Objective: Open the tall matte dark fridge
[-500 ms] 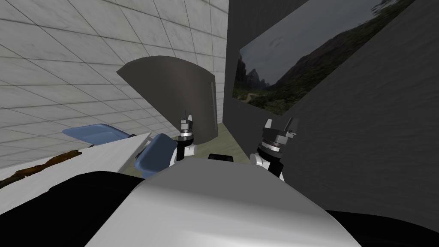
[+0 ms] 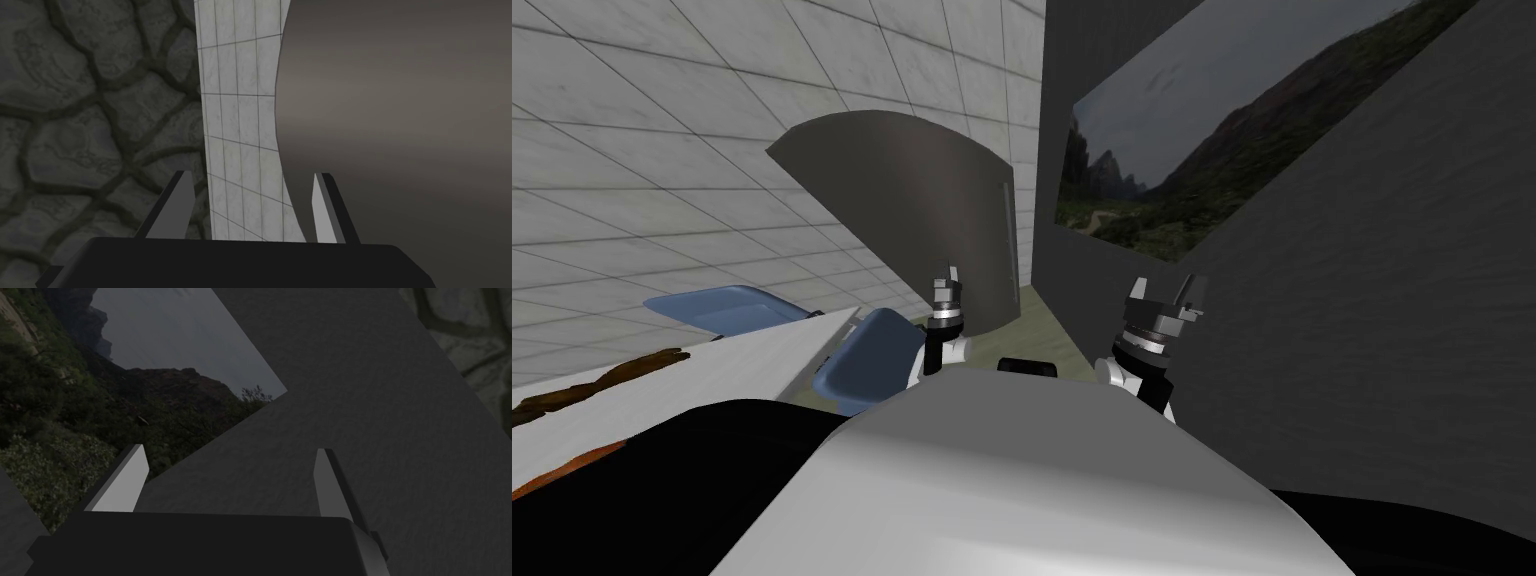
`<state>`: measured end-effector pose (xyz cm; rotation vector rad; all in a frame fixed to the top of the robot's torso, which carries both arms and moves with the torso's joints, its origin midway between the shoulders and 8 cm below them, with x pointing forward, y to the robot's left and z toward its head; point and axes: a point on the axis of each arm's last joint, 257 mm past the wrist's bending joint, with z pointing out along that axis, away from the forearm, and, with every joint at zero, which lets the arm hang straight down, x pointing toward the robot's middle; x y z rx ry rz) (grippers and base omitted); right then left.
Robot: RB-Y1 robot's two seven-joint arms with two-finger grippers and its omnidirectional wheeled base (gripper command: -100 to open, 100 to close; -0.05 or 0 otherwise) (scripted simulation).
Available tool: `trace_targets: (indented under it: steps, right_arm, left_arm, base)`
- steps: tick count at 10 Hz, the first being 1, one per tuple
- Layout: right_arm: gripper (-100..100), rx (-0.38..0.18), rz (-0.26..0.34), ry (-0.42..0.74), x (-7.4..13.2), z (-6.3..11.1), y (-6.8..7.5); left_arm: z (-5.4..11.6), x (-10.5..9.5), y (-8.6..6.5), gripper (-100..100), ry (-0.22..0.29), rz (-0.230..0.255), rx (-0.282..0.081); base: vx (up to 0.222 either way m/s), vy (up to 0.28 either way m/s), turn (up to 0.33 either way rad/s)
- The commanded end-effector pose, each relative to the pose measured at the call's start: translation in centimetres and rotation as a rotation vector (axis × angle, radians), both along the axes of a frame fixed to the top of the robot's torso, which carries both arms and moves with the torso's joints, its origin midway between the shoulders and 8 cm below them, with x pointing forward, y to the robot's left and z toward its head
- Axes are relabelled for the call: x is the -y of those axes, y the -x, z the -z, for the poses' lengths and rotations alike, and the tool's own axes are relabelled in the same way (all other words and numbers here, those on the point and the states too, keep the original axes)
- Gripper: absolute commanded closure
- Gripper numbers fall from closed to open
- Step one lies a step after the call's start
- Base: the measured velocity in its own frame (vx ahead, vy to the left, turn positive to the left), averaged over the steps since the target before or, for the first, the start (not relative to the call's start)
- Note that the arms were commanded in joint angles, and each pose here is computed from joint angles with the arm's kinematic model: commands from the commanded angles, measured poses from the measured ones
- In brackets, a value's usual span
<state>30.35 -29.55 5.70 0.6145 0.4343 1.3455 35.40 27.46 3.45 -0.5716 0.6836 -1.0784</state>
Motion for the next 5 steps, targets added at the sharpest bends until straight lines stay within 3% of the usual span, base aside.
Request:
trace_targets:
  steps: [1,4,5]
  right_arm:
    - [0,0.000,0.000,0.000,0.00,0.00,0.00]
    - [0,0.000,0.000,0.000,0.00,0.00,0.00]
    - [0,0.000,0.000,0.000,0.00,0.00,0.00]
  left_arm:
    - [0.00,0.00,0.00,0,0.000,0.000,0.000]
    - [0.00,0.00,0.00,0,0.000,0.000,0.000]
    - [0.04,0.42,-0.26,-100,-0.034,0.019,-0.013]
  base:
    - [0.000,0.000,0.000]
    - [0.000,0.000,0.000]
    - [0.012,0.002,-0.015]
